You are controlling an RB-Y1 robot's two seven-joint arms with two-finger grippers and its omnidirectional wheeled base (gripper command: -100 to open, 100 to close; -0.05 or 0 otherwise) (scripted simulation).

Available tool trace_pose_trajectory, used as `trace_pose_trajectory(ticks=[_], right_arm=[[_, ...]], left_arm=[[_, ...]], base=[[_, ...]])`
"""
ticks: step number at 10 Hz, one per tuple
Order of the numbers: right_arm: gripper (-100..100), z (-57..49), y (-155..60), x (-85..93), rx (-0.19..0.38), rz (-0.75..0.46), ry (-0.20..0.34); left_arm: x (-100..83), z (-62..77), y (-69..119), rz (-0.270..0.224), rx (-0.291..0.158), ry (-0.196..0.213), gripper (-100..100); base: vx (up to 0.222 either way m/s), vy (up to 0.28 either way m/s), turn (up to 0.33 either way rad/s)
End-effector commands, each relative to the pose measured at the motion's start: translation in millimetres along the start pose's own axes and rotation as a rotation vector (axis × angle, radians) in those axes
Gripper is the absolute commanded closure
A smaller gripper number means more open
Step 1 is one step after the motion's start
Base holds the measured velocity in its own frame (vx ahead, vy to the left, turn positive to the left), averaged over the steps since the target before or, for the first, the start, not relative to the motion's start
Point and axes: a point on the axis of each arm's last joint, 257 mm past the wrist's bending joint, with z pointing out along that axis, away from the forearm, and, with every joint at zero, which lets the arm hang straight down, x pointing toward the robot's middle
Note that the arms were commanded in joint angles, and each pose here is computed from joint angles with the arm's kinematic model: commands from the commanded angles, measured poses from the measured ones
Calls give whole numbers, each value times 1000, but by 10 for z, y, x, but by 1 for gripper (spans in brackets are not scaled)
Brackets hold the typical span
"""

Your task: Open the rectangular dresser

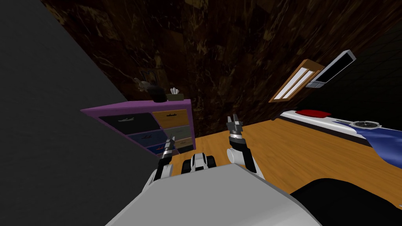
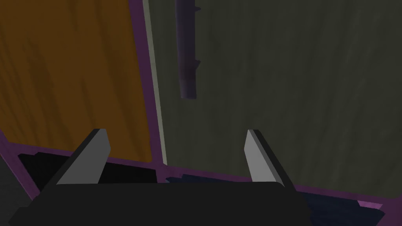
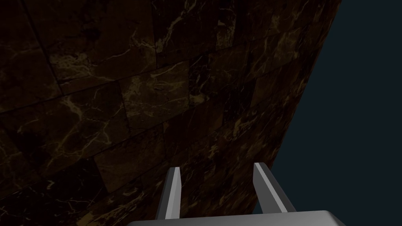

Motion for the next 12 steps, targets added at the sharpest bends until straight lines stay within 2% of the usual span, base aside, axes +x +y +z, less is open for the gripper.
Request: trace_pose_trajectory(ticks=[1,3,4,7,8,9,10,11,12], right_arm=[[0,0,0,0,0,0,0],[0,0,0,0,0,0,0],[0,0,0,0,0,0,0],[0,0,0,0,0,0,0],[0,0,0,0,0,0,0],[0,0,0,0,0,0,0],[0,1,0,0,0,0,0],[0,1,0,1,0,0,0],[0,1,0,0,0,0,0]], left_arm=[[144,-49,122,-47,-19,-29,-100],[238,-66,162,-79,-26,-47,-100],[198,-65,149,-71,-24,-42,-100],[189,59,56,-69,-24,-42,-100],[198,30,67,-70,-22,-42,-100],[200,-28,122,-71,-24,-42,100],[204,-54,140,-72,-24,-42,100],[203,18,48,-70,-1,-40,100],[206,24,49,-67,-12,-37,100]], base=[[80,-71,-8],[44,-36,-6],[12,-10,-1],[49,4,-2],[25,3,0],[-36,-3,4],[-53,5,9],[-32,-2,-1],[-117,-34,26]])
